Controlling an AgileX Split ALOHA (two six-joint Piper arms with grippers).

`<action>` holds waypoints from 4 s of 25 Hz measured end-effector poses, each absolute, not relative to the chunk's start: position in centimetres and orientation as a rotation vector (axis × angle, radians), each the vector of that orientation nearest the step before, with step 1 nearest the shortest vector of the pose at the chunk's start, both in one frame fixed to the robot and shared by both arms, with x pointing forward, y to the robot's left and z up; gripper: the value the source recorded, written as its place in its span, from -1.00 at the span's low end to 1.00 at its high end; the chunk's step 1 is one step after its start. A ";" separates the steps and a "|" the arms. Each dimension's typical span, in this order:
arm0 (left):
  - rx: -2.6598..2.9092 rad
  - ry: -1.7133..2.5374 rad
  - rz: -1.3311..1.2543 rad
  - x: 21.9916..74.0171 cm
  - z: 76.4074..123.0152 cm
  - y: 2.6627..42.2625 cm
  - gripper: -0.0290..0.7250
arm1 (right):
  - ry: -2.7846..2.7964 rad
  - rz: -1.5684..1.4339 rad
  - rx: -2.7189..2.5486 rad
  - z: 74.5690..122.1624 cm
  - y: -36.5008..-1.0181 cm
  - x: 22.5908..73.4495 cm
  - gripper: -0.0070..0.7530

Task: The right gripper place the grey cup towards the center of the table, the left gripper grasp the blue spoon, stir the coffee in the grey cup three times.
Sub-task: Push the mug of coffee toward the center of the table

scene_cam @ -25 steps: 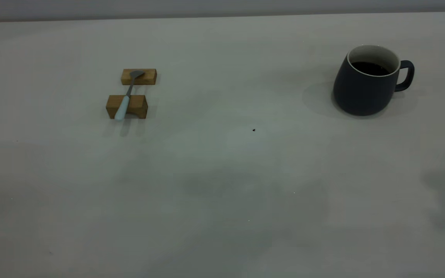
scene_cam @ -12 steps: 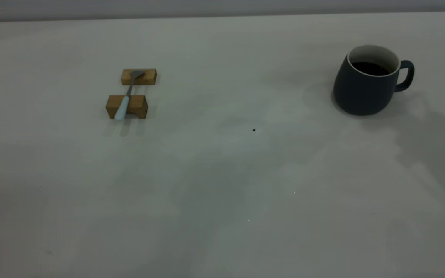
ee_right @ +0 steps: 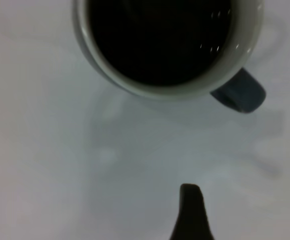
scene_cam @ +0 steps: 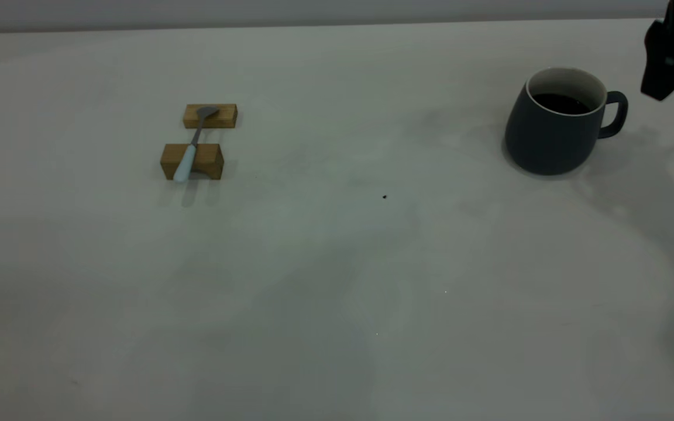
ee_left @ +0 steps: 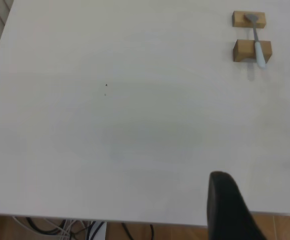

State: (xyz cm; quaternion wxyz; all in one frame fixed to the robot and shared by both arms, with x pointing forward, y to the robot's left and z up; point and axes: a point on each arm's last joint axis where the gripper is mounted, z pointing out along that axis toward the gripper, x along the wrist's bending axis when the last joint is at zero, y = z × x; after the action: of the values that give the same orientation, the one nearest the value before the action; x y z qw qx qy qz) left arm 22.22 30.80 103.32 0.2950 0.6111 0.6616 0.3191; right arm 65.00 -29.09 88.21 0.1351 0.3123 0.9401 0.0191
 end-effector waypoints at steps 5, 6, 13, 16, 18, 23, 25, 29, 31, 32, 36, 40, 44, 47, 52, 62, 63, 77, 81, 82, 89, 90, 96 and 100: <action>1.626 1.761 0.849 22.2 103.3 30.8 0.14 | 2.773 -0.056 0.749 86.3 -29.6 66.4 0.61; 1.626 1.761 0.849 22.2 103.3 30.8 0.14 | 2.778 -0.065 0.707 86.0 -29.6 66.6 0.61; 1.626 1.761 0.849 22.2 103.3 30.8 0.14 | 2.775 -0.081 0.426 83.4 -29.5 67.5 0.60; 1.626 1.761 0.849 22.2 103.3 30.8 0.14 | 2.751 -0.066 0.352 82.8 -29.4 67.8 0.58; 1.626 1.761 0.849 22.2 103.3 30.8 0.14 | 2.738 -0.061 0.306 82.6 -29.4 68.0 0.58; 1.626 1.761 0.849 22.2 103.3 30.8 0.14 | 2.739 -0.061 0.201 82.4 -28.3 68.1 0.58; 1.626 1.761 0.849 22.2 103.3 30.8 0.14 | 2.741 -0.060 0.141 82.4 -27.3 68.1 0.58; 1.626 1.761 0.849 22.2 103.3 30.8 0.14 | 2.751 -0.058 0.063 82.1 -25.7 67.9 0.58; 1.626 1.761 0.849 22.2 103.3 30.8 0.14 | 2.765 -0.058 0.051 81.8 -25.2 67.7 0.58; 1.626 1.761 0.849 22.2 103.3 30.8 0.14 | 2.769 -0.053 0.053 81.8 -25.0 67.6 0.57; 1.626 1.761 0.849 22.2 103.3 30.8 0.14 | 2.798 -0.028 0.100 81.7 -24.4 67.3 0.43; 1.626 1.761 0.849 22.2 103.3 30.8 0.14 | 2.843 0.028 0.222 81.5 -24.2 66.9 0.06; 1.626 1.761 0.849 22.2 103.3 30.8 0.14 | 2.863 0.087 0.326 81.5 -23.9 66.7 -0.37; 1.626 1.761 0.849 22.2 103.3 30.8 0.14 | 2.865 0.122 0.378 81.5 -23.6 66.6 -0.52; 1.626 1.761 0.849 22.2 103.3 30.8 0.14 | 2.876 0.176 0.406 81.5 -21.9 66.3 -0.53; 1.626 1.761 0.849 22.2 103.3 30.8 0.14 | 2.856 0.263 0.384 81.5 -14.9 64.8 -0.53; 1.626 1.761 0.849 22.2 103.3 30.8 0.14 | 2.852 0.271 0.377 81.5 -14.3 64.6 -0.53; 1.626 1.761 0.849 22.2 103.3 30.8 0.14 | 2.784 0.373 0.427 81.4 -11.0 64.0 -0.53; 1.626 1.761 0.849 22.2 103.3 30.8 0.14 | 2.783 0.377 0.434 81.4 -11.0 64.0 -0.50; 1.626 1.761 0.849 22.2 103.3 30.8 0.14 | 2.781 0.379 0.436 81.4 -11.0 64.0 -0.48; 1.626 1.761 0.849 22.2 103.3 30.8 0.14 | 2.769 0.388 0.442 81.4 -10.9 64.1 -0.34; 1.626 1.761 0.849 22.2 103.3 30.8 0.14 | 2.769 0.388 0.442 81.4 -10.9 64.1 -0.33; 1.626 1.761 0.849 22.2 103.3 30.8 0.14 | 2.787 0.403 0.480 82.1 -10.8 63.9 -0.09; 1.626 1.761 0.849 22.2 103.3 30.8 0.14 | 2.807 0.419 0.513 84.6 -10.8 63.6 0.43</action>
State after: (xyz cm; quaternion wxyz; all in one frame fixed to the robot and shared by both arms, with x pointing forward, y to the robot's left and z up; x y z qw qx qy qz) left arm 22.22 30.80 103.32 0.2950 0.6111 0.6616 0.3191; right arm 63.60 -10.80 84.57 0.1285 0.1764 0.9652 0.1440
